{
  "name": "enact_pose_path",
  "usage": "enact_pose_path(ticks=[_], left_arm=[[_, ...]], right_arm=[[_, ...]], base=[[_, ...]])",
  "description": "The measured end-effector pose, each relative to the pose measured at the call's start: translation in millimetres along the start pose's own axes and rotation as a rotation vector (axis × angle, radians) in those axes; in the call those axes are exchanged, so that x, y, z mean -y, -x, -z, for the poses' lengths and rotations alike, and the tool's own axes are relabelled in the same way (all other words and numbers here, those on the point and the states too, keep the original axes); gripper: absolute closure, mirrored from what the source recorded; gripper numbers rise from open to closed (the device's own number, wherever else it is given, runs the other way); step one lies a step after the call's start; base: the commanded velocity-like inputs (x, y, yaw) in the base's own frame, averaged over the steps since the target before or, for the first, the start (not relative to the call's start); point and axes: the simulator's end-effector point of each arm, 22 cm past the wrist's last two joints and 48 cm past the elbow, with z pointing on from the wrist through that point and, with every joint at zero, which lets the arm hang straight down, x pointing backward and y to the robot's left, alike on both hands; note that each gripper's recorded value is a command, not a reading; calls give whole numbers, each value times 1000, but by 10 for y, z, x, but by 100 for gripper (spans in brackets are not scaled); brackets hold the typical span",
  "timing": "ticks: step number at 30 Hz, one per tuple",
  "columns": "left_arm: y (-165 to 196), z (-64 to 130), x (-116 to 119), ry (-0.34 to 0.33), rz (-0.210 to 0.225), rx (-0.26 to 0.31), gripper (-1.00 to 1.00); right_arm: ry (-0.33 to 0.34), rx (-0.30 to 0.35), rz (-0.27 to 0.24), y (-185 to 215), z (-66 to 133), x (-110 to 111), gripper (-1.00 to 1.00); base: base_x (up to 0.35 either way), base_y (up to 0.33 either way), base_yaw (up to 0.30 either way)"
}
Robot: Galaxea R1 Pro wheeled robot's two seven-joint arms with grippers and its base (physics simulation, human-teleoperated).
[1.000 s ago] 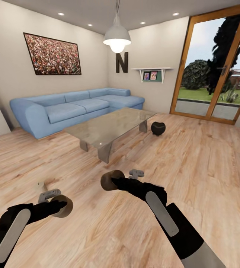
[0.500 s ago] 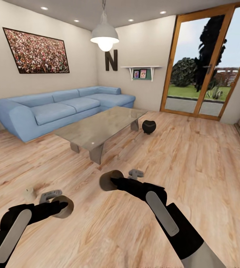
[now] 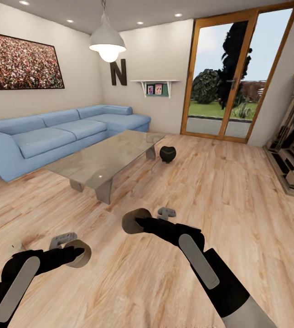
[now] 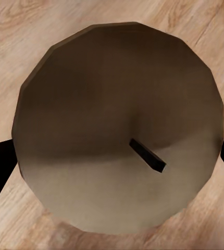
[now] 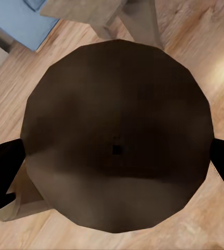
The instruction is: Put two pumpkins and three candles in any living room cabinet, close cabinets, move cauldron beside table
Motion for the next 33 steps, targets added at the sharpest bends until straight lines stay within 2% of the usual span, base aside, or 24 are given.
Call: enact_pose_path(ticks=[33], left_arm=[[466, 476, 173, 0, 1, -1, 100]], right_arm=[[-4, -6, -2, 524, 222, -327, 100]], base=[[0, 0, -279]])
